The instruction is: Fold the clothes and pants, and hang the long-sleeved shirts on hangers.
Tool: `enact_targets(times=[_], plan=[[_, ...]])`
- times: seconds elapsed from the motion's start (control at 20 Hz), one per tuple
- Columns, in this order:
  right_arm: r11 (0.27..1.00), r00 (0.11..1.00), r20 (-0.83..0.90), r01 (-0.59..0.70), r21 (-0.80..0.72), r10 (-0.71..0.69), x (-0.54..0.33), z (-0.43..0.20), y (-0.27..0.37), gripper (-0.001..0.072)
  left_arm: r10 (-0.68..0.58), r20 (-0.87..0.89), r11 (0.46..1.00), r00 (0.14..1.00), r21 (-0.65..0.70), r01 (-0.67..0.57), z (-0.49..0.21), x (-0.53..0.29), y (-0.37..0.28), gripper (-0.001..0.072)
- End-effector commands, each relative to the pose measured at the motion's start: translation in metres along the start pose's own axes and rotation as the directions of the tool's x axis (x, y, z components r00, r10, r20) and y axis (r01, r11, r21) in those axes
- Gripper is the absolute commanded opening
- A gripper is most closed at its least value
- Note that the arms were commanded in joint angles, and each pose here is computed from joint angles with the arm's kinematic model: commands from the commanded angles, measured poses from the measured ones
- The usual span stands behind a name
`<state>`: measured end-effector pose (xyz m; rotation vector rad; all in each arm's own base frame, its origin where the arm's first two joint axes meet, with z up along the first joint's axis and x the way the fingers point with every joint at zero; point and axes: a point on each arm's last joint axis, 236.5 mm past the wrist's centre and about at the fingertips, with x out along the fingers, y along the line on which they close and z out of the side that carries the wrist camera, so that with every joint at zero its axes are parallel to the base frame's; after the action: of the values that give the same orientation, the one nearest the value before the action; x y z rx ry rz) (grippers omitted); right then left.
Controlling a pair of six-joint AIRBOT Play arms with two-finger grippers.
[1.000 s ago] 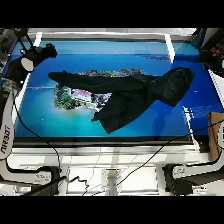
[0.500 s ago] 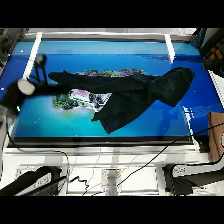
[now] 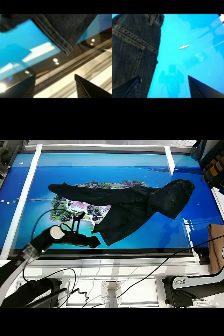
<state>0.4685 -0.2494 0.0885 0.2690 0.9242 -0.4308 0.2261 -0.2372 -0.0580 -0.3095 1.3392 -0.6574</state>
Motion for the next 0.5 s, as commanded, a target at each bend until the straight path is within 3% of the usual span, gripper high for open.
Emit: enact_targets(times=[0.0,0.2,0.45], plan=[[1.0,0.999,-0.039,-0.004,0.005,0.004,-0.001,-0.009,0.001,0.064,-0.044,0.006,0.99,0.999,-0.136,0.045,-0.004,0.031,-0.014,0.0571],[1.0,0.999,-0.037,-0.004,0.005,0.004,-0.001,-0.009,0.001,0.064,-0.05,0.034,0.971,0.998,-0.233,0.057,0.002,0.056,-0.014,0.0569],[1.0,0.999,-0.039,-0.005,0.005,0.005,-0.001,-0.009,0.001,0.064,-0.017,0.035,0.969,0.999,-0.246,0.025,-0.001,0.072,-0.007,0.0569]])
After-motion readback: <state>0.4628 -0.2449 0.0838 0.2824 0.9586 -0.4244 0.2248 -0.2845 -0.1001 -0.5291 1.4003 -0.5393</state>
